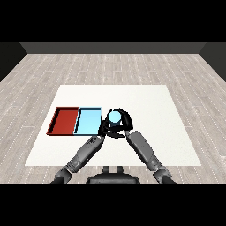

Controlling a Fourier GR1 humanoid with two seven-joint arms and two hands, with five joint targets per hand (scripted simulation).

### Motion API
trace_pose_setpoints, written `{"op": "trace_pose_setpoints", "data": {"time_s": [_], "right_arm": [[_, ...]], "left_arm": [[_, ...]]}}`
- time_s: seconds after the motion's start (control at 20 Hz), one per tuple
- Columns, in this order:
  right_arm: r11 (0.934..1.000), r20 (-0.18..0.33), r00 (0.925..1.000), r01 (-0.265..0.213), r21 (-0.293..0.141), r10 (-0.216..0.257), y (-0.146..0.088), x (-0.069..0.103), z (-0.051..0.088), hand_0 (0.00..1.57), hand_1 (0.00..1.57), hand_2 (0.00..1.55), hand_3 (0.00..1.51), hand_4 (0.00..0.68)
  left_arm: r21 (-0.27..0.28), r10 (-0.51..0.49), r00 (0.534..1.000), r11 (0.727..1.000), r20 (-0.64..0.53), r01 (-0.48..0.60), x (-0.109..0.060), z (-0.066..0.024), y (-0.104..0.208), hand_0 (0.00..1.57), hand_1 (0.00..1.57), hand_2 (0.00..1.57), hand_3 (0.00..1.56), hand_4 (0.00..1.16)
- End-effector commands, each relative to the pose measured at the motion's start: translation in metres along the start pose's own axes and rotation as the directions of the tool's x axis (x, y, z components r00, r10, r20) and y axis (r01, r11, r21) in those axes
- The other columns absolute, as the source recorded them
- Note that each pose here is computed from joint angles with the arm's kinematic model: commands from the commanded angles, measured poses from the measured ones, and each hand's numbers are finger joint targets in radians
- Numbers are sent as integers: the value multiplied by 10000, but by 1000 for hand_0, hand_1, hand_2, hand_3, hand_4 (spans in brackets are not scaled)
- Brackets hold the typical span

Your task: Pick the blue can and put it in the blue box

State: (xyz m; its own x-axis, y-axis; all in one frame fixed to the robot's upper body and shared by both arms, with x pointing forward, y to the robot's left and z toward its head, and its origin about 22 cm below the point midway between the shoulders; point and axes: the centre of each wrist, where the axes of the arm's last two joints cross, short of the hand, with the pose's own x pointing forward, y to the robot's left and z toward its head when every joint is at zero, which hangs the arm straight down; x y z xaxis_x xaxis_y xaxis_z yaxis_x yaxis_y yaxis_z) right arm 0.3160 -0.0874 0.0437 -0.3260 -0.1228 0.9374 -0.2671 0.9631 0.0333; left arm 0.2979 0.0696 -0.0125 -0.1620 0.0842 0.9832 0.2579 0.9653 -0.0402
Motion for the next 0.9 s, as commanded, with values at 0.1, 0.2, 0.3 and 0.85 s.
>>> {"op": "trace_pose_setpoints", "data": {"time_s": [0.1, 0.2, 0.3, 0.85], "right_arm": [[9999, -153, 9998, 110, -2, -110, 67, 155, -84, 1426, 1426, 1457, 1369, 533], [9999, -52, 9999, 100, 63, -100, 31, -138, 113, 1440, 1440, 1465, 1380, 531], [9996, -120, 9997, 228, 140, -226, 98, 77, 49, 1455, 1455, 1462, 1366, 525], [9975, 178, 9994, 294, 647, -306, 346, 269, -145, 1446, 1446, 1447, 1363, 497]], "left_arm": [[107, -17, 9999, 9999, 115, 16, 59, -125, -132, 0, 0, 0, 0, 0], [-168, -35, 10000, 9999, -1, 35, -34, -27, -112, 0, 0, 0, 0, 0], [-101, 20, 9999, 9999, 147, -19, 43, -76, -152, 0, 0, 0, 0, 0], [182, -330, 9992, 9993, -225, 335, 25, -166, -265, 0, 0, 0, 0, 0]]}}
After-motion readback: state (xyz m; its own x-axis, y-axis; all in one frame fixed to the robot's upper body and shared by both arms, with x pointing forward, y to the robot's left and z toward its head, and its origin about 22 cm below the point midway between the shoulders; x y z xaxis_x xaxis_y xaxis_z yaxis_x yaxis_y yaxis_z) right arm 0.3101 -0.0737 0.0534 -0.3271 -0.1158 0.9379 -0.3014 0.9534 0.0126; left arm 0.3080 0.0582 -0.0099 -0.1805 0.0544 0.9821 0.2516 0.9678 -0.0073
